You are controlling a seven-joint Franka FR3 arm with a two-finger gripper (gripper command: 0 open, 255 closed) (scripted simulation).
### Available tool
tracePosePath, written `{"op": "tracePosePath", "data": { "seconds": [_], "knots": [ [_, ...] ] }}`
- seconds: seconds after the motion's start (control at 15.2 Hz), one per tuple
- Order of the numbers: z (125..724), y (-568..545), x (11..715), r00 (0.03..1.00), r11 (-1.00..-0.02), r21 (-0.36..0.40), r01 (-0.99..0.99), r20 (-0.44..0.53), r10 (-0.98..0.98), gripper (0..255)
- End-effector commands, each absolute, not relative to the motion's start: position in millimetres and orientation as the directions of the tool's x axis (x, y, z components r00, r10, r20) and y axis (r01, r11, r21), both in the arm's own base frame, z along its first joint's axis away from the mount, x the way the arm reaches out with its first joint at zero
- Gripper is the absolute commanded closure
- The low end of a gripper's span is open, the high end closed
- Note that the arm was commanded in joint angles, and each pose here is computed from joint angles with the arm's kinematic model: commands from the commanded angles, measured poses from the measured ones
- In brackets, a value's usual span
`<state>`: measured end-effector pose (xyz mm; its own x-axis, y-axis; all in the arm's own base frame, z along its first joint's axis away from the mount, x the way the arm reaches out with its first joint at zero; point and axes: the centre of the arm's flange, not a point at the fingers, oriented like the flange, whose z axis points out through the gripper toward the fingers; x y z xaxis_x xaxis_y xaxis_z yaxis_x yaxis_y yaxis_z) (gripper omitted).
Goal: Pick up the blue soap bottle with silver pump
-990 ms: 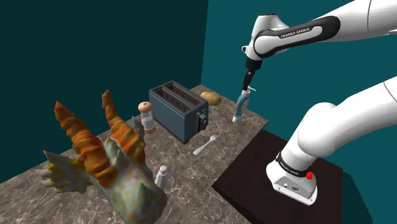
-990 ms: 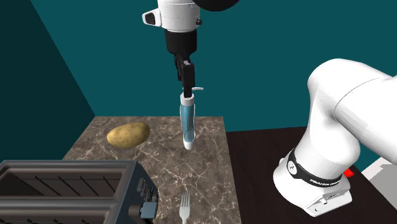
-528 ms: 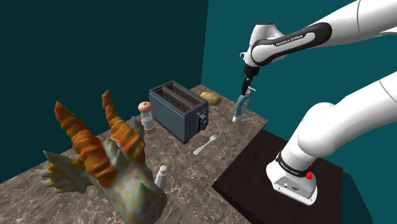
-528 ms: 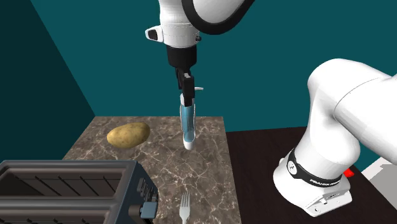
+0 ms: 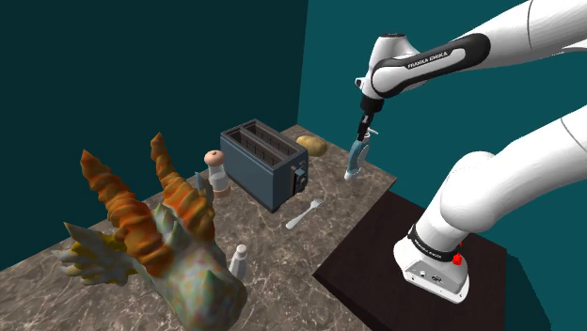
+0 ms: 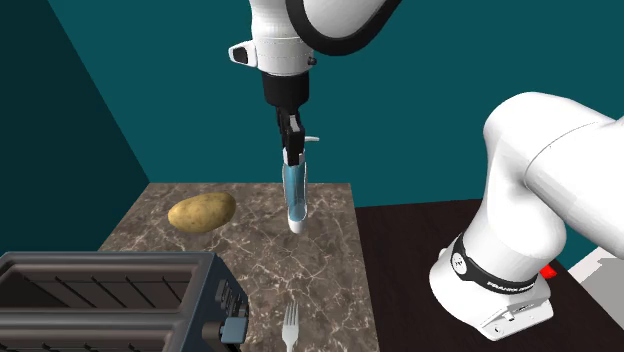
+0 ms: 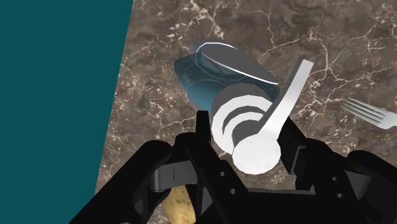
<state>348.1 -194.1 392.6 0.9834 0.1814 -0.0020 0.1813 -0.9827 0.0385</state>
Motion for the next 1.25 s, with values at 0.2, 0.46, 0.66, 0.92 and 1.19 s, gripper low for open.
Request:
{"op": "tracePosePath", "data": {
  "seconds": [0.2, 0.46, 0.66, 0.92, 1.19],
  "knots": [
    [402, -193, 348, 0.983, -0.983, 0.037, 0.182, -0.004, 0.182, 255],
    [423, -193, 348, 0.983, -0.983, 0.037, 0.182, -0.004, 0.182, 255],
    [439, -193, 348, 0.983, -0.983, 0.037, 0.182, -0.004, 0.182, 255],
    [460, -193, 348, 0.983, -0.983, 0.037, 0.182, -0.004, 0.182, 255],
    [472, -193, 348, 0.983, -0.983, 0.037, 0.182, -0.004, 0.182, 255]
  ]
}}
